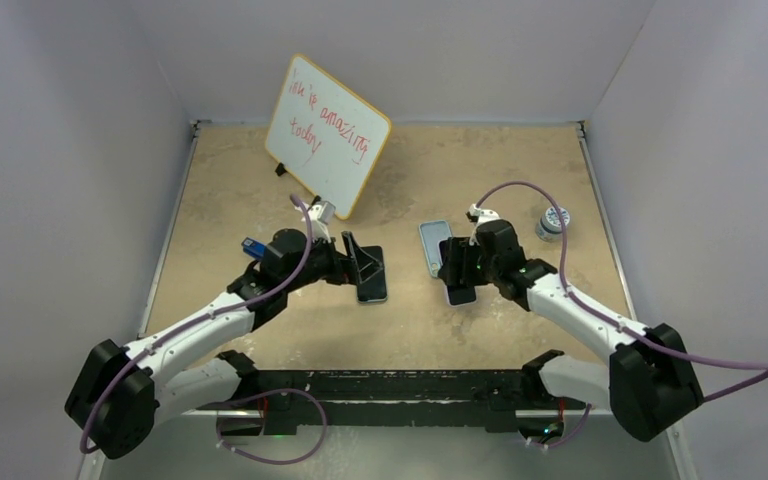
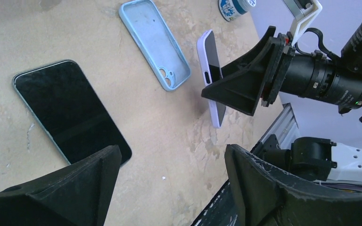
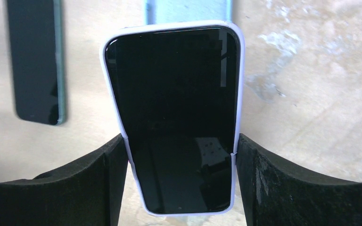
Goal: Take the phone out of the phone case
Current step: Pick up the phone at the center of the board, then remove the phone from the phone case.
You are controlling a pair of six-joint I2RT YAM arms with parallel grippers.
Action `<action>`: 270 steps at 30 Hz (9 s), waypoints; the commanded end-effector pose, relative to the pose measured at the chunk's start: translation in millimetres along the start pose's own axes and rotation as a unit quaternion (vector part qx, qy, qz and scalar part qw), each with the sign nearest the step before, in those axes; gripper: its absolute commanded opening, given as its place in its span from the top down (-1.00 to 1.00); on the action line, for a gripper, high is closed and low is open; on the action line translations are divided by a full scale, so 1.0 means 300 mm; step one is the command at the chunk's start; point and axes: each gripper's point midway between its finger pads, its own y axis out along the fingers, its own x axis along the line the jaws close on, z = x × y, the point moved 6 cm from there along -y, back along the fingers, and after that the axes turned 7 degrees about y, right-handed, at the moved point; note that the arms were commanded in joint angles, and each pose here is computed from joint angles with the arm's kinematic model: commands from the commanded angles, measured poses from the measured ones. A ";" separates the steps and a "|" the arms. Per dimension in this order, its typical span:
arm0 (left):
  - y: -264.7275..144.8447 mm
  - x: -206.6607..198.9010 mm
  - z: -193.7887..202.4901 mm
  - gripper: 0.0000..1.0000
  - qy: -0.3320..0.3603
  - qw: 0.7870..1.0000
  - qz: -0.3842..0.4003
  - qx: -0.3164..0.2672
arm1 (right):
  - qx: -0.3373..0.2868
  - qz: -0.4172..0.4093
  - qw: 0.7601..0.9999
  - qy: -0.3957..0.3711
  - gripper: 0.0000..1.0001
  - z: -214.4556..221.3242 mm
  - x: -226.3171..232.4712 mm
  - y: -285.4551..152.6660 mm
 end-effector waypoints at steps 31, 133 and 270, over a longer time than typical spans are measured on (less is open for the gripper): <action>0.166 -0.023 -0.018 0.04 -0.041 0.998 0.019 -0.047 | -0.115 -0.290 0.950 -0.031 1.00 -0.020 0.505 -0.060; -0.156 -0.051 -0.200 1.00 -0.270 0.903 0.190 -0.274 | -0.304 -0.560 0.756 -0.149 1.00 0.000 0.637 -0.189; -0.168 0.000 -0.243 1.00 -0.033 0.986 0.123 -0.105 | -0.242 -0.348 0.865 -0.268 0.54 0.000 0.492 -0.074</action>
